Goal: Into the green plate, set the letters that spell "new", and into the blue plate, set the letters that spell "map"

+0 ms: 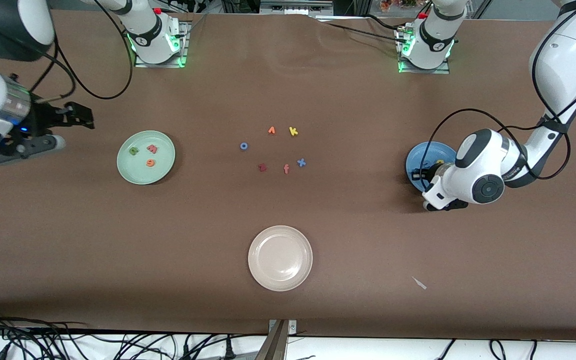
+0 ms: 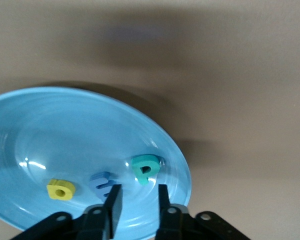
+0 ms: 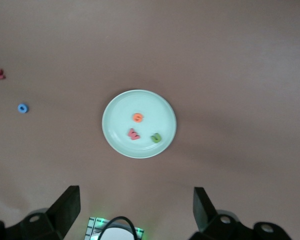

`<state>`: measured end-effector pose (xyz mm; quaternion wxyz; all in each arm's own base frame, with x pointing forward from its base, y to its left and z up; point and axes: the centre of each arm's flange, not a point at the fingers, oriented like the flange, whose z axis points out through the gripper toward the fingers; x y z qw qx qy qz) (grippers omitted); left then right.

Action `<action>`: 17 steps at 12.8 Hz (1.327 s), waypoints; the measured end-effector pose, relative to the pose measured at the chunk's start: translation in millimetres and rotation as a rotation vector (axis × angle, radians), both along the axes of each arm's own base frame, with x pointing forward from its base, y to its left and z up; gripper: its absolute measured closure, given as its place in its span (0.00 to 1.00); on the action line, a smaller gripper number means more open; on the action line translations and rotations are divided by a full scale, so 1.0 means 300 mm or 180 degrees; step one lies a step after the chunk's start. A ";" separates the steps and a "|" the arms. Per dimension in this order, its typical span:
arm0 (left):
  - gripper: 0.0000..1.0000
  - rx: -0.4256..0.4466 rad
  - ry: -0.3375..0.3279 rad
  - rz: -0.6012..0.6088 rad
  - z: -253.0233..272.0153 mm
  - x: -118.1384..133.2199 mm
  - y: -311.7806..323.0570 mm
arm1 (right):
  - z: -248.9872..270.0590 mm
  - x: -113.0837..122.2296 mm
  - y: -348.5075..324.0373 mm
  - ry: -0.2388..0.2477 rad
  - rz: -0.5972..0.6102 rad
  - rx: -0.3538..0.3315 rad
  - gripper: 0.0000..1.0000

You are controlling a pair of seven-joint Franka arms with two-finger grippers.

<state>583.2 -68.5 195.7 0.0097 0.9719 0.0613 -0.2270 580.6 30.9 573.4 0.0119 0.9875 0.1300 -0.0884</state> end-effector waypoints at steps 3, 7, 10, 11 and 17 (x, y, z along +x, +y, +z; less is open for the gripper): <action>0.25 0.0074 -0.0293 0.0062 0.177 0.095 0.020 | 0.058 0.015 -0.114 -0.0159 -0.0184 -0.0033 0.00; 0.00 0.0259 -0.0657 0.0176 0.623 0.230 0.061 | 0.115 0.071 -0.102 -0.0468 -0.0156 -0.0169 0.00; 0.00 0.0233 -0.0910 0.0245 0.795 0.288 0.054 | 0.123 0.068 -0.097 -0.0454 -0.0202 0.0002 0.00; 0.00 0.0229 -0.0946 0.0241 0.819 0.296 0.041 | 0.119 0.066 -0.106 -0.0439 -0.0239 0.0086 0.00; 0.00 0.0214 -0.0996 0.0257 0.848 0.314 0.047 | 0.111 0.057 -0.085 -0.0373 -0.0216 0.0148 0.00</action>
